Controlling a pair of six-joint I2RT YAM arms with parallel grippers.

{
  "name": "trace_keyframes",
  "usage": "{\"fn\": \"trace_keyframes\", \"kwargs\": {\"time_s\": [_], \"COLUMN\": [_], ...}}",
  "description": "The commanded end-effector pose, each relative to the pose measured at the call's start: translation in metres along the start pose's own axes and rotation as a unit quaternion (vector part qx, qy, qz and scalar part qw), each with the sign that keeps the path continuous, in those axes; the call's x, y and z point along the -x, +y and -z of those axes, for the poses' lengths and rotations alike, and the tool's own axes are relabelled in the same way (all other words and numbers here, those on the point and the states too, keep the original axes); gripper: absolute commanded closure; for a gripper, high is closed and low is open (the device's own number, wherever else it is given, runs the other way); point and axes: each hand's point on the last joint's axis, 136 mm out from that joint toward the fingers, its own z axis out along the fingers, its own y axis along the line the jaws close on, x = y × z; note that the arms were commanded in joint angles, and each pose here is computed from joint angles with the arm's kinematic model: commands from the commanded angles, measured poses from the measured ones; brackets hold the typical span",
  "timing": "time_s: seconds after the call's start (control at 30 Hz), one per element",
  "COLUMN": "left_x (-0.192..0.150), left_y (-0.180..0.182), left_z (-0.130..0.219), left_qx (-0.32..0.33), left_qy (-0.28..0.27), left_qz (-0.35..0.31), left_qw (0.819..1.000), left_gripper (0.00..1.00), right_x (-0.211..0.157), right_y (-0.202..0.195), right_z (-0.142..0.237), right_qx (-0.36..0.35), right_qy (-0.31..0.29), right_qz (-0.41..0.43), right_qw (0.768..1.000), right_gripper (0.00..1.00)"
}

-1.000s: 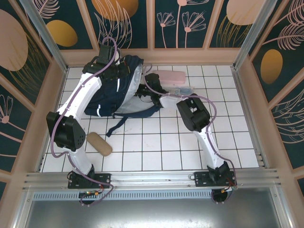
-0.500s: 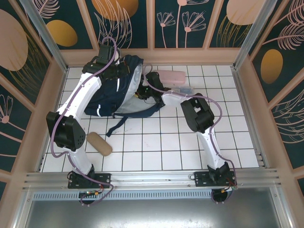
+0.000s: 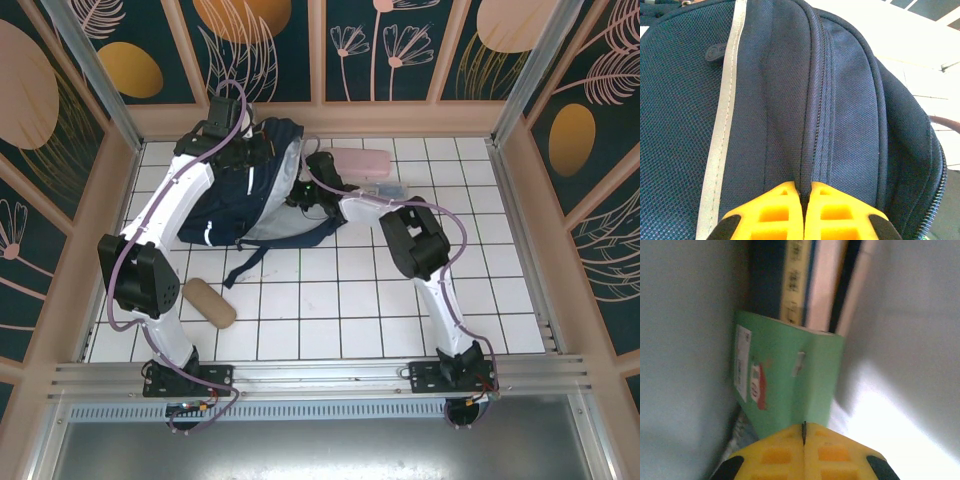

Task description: Pack books, pencil case, and school supplies into a backpack

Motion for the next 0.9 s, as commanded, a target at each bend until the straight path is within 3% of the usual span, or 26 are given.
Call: {"fn": "trace_keyframes", "kwargs": {"time_s": [0.0,0.1,0.17,0.27,0.47,0.87], "left_x": [0.039,0.038,0.036,0.034,0.036,0.031], "left_y": [-0.042,-0.041,-0.039,-0.034,-0.034,-0.030], "left_z": [0.040,0.042,0.040,0.037,0.047,0.043], "left_qx": [-0.079,-0.079,-0.074,-0.064,-0.064,-0.070], "left_qy": [-0.079,-0.080,-0.078,-0.077,-0.089,-0.086], "left_qz": [-0.016,-0.017,-0.017,-0.019,-0.023,-0.017], "left_qw": [0.994,0.994,0.994,0.995,0.994,0.994], "left_gripper": [1.00,1.00,1.00,1.00,1.00,1.00], "right_x": [-0.011,-0.012,-0.013,-0.013,-0.007,-0.008], "right_y": [0.008,0.016,0.018,0.018,0.027,0.024], "right_z": [-0.027,-0.041,-0.042,-0.031,0.007,0.055], "right_qx": [0.011,0.008,0.006,-0.006,-0.024,-0.048], "right_qy": [0.024,0.032,0.038,0.032,0.003,-0.028], "right_qz": [0.000,0.012,0.016,0.028,0.057,0.062], "right_qw": [1.000,0.999,0.999,0.999,0.998,0.997], "right_gripper": [1.00,0.95,0.81,0.68,0.61,0.58]}}
